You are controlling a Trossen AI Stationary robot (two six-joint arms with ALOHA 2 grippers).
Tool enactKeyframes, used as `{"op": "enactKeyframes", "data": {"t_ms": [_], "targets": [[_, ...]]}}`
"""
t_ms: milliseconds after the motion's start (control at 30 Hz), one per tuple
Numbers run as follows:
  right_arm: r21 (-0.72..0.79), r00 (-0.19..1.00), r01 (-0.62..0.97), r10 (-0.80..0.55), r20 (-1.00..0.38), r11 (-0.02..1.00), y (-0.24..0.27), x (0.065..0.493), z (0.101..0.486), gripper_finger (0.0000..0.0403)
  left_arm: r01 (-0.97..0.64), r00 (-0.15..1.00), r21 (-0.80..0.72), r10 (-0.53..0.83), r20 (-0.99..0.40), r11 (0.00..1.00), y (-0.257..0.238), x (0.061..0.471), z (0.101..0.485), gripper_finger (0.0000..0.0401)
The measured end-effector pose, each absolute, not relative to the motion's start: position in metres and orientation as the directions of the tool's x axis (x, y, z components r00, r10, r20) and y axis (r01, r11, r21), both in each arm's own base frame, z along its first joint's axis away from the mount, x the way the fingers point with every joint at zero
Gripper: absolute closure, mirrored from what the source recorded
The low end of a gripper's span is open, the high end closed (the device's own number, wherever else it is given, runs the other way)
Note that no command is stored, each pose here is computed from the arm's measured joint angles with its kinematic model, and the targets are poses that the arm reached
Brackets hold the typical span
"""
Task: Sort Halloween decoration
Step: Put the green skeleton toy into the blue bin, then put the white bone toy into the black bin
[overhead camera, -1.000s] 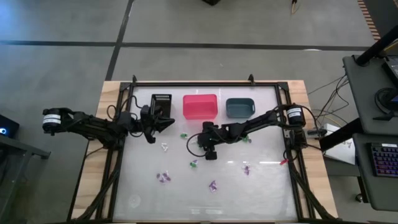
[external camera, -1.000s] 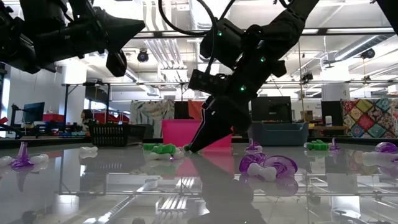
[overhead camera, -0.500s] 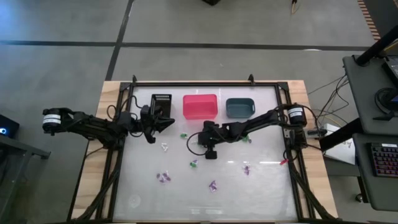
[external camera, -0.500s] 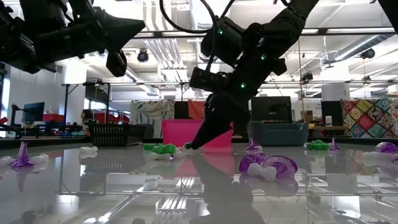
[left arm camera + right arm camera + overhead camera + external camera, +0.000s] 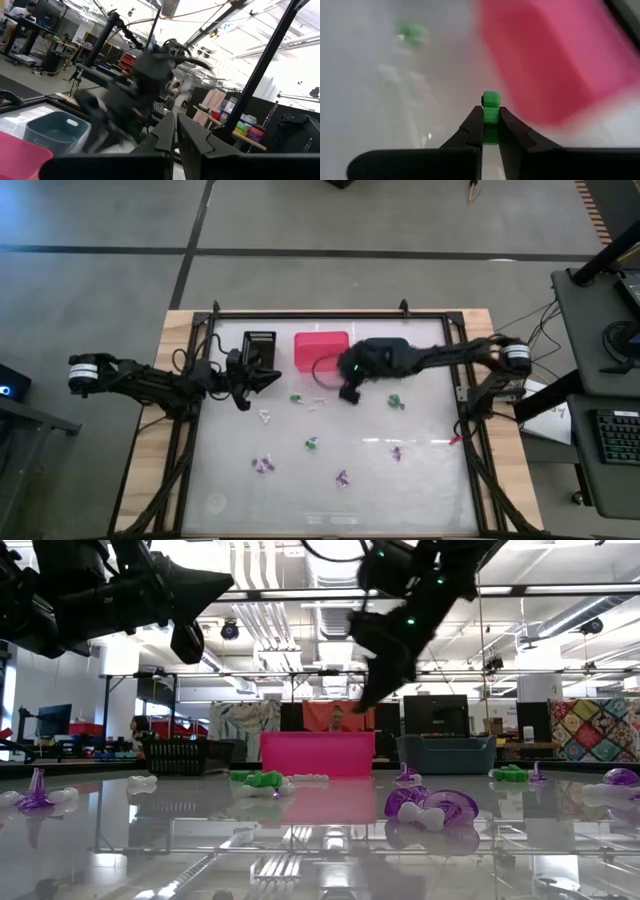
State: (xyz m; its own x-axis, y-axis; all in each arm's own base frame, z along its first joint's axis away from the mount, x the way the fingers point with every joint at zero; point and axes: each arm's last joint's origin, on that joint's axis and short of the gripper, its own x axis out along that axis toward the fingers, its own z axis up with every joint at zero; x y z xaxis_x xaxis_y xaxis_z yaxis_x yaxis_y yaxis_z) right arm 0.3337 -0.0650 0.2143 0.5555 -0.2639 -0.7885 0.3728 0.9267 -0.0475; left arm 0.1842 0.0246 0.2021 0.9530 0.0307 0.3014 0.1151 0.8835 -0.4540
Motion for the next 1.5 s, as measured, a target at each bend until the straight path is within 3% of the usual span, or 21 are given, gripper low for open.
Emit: {"op": "enactKeyframes", "data": {"t_ms": [167,300,433,667,900,1067,1200,1367,1500], "targets": [[-0.019,0.343,0.706,-0.366,-0.865,0.707,-0.104,0.287,0.229,0.038,0.115,0.953,-0.453,0.031,0.302,0.884,0.025,0.184,0.202,0.0399],[-0.005,0.274,0.8,-0.372,-0.887,0.6,-0.12,0.266,0.223,0.0379,0.111,0.952,-0.452,0.035,0.304,0.885,0.025,0.184,0.202,0.0399],[-0.007,0.26,0.816,-0.378,-0.889,0.578,-0.127,0.262,0.216,0.0364,0.107,0.952,-0.453,0.041,0.304,0.885,0.025,0.184,0.202,0.0399],[-0.062,0.221,0.826,-0.423,-0.879,0.56,-0.129,0.262,0.21,0.0301,0.101,0.951,-0.455,0.048,0.304,0.885,0.025,0.184,0.202,0.0399],[-0.032,0.287,0.807,-0.44,-0.851,0.589,-0.118,0.261,0.225,0.0262,0.092,0.969,-0.515,0.042,0.243,0.852,0.025,0.186,0.196,0.0399],[0.011,0.387,0.759,-0.437,-0.812,0.652,-0.098,0.27,0.236,0.0258,0.022,0.999,-0.63,0.014,0.053,0.776,0.025,0.193,0.184,0.0399],[0.029,0.437,0.724,-0.425,-0.793,0.689,-0.084,0.275,0.24,0.0263,-0.063,0.97,-0.703,-0.123,-0.211,0.708,0.018,0.207,0.178,0.0399],[0.032,0.461,0.697,-0.413,-0.786,0.717,-0.075,0.278,0.241,0.0266,-0.26,0.772,-0.613,-0.221,-0.596,0.746,0.001,0.213,0.18,0.04],[0.033,0.465,0.691,-0.409,-0.785,0.722,-0.073,0.279,0.241,0.0264,-0.474,0.574,-0.44,-0.112,-0.811,0.763,-0.008,0.204,0.189,0.0401]]}}
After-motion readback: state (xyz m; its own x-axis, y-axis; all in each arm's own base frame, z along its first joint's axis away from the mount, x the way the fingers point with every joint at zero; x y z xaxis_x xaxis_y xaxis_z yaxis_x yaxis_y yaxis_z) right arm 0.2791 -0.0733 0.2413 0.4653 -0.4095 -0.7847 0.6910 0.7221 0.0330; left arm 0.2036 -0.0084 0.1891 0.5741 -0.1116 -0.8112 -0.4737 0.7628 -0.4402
